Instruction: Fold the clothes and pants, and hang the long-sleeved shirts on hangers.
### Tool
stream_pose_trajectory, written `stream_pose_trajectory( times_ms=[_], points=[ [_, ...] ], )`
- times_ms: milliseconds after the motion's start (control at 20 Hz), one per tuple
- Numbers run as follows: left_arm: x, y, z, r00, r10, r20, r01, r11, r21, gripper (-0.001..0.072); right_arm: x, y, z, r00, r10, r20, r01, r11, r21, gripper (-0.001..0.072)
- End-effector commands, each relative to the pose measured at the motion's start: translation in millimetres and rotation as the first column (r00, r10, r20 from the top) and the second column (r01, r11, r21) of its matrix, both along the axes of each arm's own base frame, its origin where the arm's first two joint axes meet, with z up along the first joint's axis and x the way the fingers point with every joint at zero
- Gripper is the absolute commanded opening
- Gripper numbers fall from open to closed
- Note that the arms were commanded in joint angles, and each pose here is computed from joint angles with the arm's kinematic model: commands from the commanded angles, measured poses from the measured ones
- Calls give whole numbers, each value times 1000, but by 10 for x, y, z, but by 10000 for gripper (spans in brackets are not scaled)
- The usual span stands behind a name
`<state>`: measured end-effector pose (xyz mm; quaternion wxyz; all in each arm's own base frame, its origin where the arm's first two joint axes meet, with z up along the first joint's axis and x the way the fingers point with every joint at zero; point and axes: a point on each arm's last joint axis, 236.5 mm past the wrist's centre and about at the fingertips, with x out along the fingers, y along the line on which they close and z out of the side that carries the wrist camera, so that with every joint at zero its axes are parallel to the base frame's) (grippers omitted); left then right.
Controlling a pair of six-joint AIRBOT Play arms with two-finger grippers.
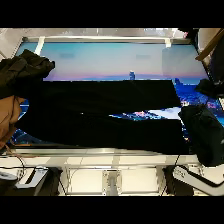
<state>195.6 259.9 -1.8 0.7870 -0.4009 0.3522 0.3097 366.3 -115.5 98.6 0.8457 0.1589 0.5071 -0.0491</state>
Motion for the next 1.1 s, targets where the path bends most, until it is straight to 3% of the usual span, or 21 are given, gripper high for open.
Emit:
stream_pose_trajectory(
  times_ms=[0, 200, 400, 500, 650, 700, 750, 1000, 1050],
  points=[
    [-50, -164, -457, 998, 60, 8, -58, 988, -145, 581, -389, 208, 2, 1000, 14, 13, -14, 1000, -5, 431],
    [426, -306, -573, 989, -38, 143, 67, 975, -210, 585, -406, 358, 202, 997, 23, 79, -25, 999, 24, 431],
    [630, -402, -808, 989, -81, 126, 108, 968, -228, 583, -489, 465, 257, 997, 34, 74, -38, 998, 51, 431],
    [748, -396, -836, 987, -104, 125, 127, 974, -189, 503, -543, 525, 268, 997, 45, 63, -49, 997, 67, 431],
    [890, -388, -853, 985, -131, 111, 147, 978, -147, 465, -581, 560, 319, 996, 50, 72, -55, 996, 66, 431],
    [925, -407, -844, 983, -142, 112, 158, 977, -143, 279, -593, 565, 350, 995, 51, 80, -56, 997, 60, 431],
    [953, -417, -826, 982, -153, 114, 168, 976, -137, 22, -609, 571, 390, 995, 52, 91, -57, 997, 52, 431],
    [1067, -483, -589, 963, -219, 158, 241, 960, -140, 12, -947, 318, 637, 995, 13, 102, 0, 992, -123, 432],
    [1094, -482, -508, 958, -231, 170, 254, 958, -131, 12, -1110, 288, 543, 998, -15, 55, 21, 994, -111, 431]
  ],
)
